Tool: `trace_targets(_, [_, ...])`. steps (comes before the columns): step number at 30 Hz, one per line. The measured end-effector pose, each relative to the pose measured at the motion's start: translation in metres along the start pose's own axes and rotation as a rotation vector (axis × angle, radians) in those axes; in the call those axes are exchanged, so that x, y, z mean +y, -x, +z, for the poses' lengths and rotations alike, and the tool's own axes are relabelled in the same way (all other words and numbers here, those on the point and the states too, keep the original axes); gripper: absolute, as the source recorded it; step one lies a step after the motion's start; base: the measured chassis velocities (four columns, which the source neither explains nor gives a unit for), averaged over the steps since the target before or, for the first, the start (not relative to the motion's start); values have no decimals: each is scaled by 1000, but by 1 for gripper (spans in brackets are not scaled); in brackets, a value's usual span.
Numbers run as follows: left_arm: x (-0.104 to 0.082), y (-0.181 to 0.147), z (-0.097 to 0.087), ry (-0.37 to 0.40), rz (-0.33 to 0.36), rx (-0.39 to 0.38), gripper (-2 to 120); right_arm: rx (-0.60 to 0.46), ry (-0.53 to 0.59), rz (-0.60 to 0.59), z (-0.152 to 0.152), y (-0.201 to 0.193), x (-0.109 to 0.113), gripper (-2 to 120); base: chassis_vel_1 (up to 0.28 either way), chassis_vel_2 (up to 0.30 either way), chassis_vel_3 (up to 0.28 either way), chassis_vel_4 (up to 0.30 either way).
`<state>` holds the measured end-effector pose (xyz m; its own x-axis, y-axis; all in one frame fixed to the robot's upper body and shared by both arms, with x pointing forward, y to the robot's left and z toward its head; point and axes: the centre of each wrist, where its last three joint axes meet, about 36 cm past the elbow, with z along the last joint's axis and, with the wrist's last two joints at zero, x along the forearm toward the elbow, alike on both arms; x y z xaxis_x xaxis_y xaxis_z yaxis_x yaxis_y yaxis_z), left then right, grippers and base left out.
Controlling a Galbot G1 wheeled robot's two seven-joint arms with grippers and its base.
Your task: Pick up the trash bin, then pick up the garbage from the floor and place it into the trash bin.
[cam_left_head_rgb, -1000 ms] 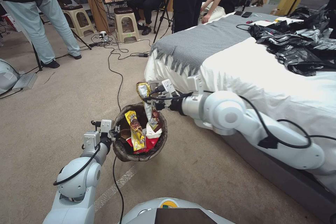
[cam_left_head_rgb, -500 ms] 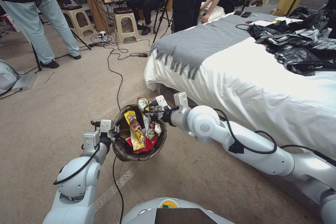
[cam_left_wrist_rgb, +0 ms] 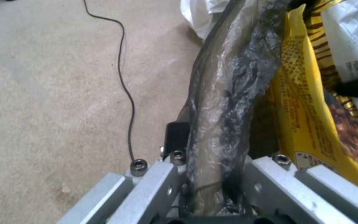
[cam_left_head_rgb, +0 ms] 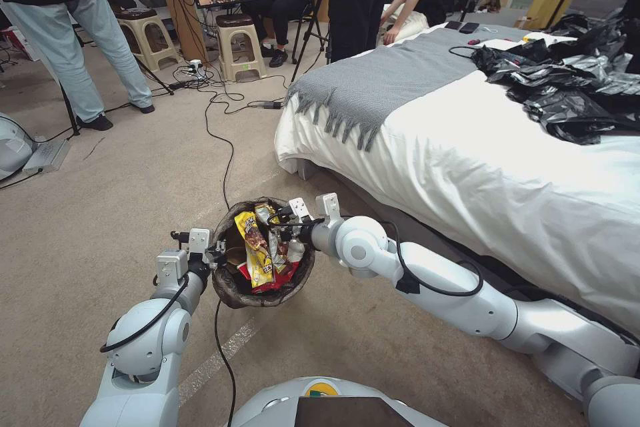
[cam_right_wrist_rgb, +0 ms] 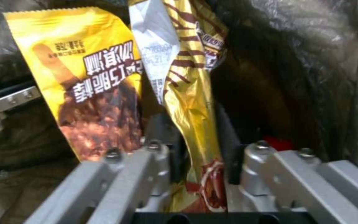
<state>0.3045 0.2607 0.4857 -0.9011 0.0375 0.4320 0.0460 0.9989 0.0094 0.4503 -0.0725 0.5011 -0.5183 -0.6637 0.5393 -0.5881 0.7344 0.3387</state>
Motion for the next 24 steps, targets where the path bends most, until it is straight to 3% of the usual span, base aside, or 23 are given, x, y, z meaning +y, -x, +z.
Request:
trace_targets(9, [-2,1,1,-1,6,2,0,-8,1,7,1,1,1,54,0,0,0,0])
trace_targets(14, [-2,-1,0,3,7,0,0,-21,8,20,-1,6,12,78,0,0,0,0])
trace_targets(21, [-2,-1,0,4,8,-1,0,-29,-6,19,-2,7,12,97,0,0,0,0])
trace_targets(24, [-2,-1,0,4,10,0,0,-29,-8,20,-1,7,11,100,0,0,0,0])
